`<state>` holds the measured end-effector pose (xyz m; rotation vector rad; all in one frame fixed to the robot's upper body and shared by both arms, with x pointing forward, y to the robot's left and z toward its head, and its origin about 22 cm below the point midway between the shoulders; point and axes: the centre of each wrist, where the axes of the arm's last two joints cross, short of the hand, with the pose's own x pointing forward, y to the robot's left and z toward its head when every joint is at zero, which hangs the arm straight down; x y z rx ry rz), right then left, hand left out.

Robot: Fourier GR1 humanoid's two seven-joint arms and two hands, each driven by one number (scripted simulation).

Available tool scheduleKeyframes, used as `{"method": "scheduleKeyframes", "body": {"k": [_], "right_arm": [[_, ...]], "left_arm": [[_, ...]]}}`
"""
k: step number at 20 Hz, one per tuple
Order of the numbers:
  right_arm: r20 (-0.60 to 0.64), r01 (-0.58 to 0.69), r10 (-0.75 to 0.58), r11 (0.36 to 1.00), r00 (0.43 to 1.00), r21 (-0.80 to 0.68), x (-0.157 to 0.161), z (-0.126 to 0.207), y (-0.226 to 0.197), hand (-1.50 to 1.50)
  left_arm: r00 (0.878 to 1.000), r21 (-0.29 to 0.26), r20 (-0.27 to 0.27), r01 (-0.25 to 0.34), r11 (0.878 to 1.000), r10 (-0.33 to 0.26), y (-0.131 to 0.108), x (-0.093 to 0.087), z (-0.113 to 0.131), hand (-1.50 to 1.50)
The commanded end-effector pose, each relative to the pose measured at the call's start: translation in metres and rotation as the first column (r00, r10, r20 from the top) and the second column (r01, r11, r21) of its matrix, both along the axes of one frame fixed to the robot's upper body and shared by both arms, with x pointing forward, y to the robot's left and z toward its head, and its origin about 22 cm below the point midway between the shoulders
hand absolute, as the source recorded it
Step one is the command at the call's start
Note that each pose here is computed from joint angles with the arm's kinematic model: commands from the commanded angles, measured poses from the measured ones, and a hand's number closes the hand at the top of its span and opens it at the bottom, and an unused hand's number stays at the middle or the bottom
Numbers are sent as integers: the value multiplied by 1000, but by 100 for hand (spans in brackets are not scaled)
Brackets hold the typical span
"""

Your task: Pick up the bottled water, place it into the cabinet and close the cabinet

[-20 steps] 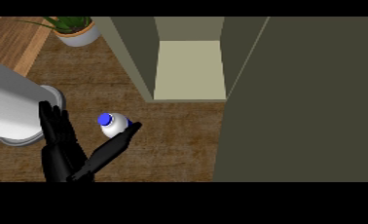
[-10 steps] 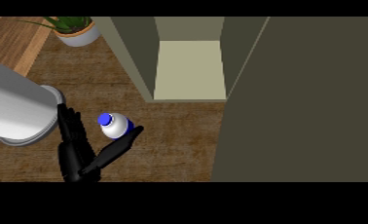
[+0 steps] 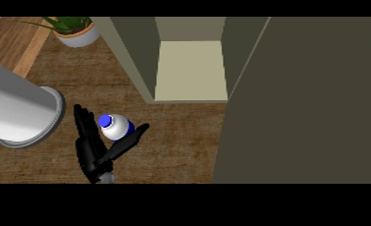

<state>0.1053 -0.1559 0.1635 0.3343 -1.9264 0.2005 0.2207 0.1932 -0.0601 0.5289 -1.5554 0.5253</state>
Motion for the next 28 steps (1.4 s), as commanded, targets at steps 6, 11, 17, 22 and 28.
{"method": "scheduleKeyframes", "body": {"k": [6,11,17,22,28], "right_arm": [[87,34,-33,999,996,-7,-15,20,-8,-150],[85,32,-28,998,996,-48,-15,22,-12,-150],[66,45,-42,999,997,-32,-13,19,-3,-150],[60,11,-11,1000,998,-6,-27,25,-10,-150],[72,33,-30,999,997,-33,-15,17,-11,-150]], "left_arm": [[999,24,-11,-30,999,31,-2,2,-44,-150],[999,-9,-1,-49,999,49,0,-11,-61,-150],[998,-16,-3,-59,998,59,-2,-22,-89,-150],[997,-55,65,-33,998,36,-3,7,-82,-150],[991,-96,134,-11,995,24,4,-7,-98,150]]}}
